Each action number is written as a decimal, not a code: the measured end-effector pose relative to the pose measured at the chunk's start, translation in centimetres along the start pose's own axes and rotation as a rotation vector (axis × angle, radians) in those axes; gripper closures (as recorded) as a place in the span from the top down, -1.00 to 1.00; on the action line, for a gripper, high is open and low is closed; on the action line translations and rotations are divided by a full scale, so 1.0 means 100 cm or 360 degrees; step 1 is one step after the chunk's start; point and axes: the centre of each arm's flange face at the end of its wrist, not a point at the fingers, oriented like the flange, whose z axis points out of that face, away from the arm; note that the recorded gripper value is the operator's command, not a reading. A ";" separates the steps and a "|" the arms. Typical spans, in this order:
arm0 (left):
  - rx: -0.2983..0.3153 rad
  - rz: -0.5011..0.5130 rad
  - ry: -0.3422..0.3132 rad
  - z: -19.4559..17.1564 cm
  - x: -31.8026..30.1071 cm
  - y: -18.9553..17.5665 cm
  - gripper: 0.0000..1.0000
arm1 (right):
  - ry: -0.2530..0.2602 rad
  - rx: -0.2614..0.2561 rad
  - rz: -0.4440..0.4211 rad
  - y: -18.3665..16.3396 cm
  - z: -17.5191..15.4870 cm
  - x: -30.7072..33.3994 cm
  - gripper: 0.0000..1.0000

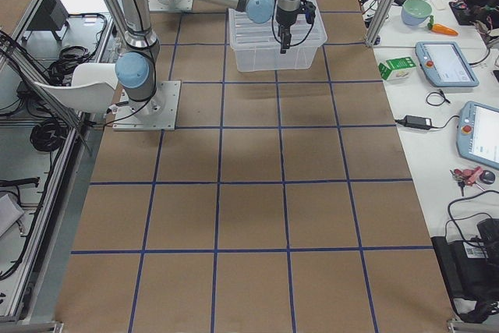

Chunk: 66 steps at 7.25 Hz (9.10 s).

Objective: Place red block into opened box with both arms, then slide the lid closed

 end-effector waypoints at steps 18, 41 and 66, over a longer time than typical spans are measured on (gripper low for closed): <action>0.0080 0.0730 0.0355 0.270 -0.281 -0.088 0.78 | 0.0166 -0.0008 0.0002 -0.025 0.014 0.118 1.00; 0.0061 0.0190 0.0209 0.184 -0.013 -0.031 0.61 | 0.0128 -0.0067 0.0013 0.094 -0.107 0.116 1.00; -0.0085 0.0046 -0.0054 -0.015 0.012 -0.026 1.00 | 0.0120 -0.0146 -0.0092 0.010 0.019 0.190 1.00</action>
